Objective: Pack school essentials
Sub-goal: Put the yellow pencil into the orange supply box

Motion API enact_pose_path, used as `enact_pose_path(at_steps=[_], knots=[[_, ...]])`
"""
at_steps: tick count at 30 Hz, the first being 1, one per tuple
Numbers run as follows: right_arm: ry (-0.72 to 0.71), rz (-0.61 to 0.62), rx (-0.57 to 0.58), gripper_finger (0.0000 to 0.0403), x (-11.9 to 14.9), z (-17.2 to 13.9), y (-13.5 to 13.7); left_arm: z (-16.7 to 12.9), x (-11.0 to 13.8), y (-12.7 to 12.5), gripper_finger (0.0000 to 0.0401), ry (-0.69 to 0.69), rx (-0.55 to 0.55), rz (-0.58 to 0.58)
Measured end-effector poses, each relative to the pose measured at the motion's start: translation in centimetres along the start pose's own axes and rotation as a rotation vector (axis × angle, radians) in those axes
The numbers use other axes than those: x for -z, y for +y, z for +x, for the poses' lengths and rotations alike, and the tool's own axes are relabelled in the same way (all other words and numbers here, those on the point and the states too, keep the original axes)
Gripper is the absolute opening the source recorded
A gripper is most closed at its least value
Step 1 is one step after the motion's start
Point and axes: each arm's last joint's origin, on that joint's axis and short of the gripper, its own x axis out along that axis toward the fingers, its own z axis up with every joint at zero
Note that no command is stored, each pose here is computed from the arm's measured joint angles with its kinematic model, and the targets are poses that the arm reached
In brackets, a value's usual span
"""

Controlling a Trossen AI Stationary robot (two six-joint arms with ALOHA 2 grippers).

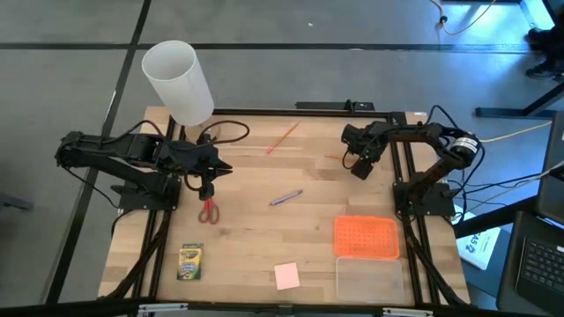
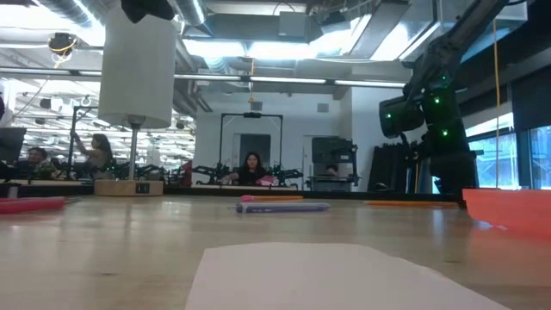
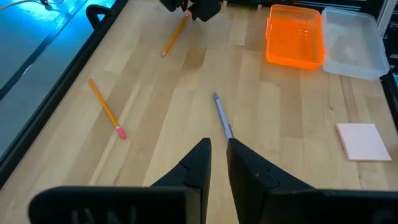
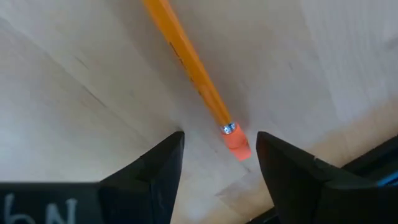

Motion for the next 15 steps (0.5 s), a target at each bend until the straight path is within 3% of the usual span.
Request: enact_pose_path(at_steps=[8, 15], knots=[[-0.004, -0.041, -0.075, 0.0206, 0.0, 0.1, -0.5, 0.0, 0.0, 0.0, 0.0047, 0.0, 0.0, 0.0], [-0.002, -0.031, -0.138, 0.0166, 0.0, 0.3, -1.1, 0.0, 0.0, 0.0, 0.0047, 0.0, 0.0, 0.0]])
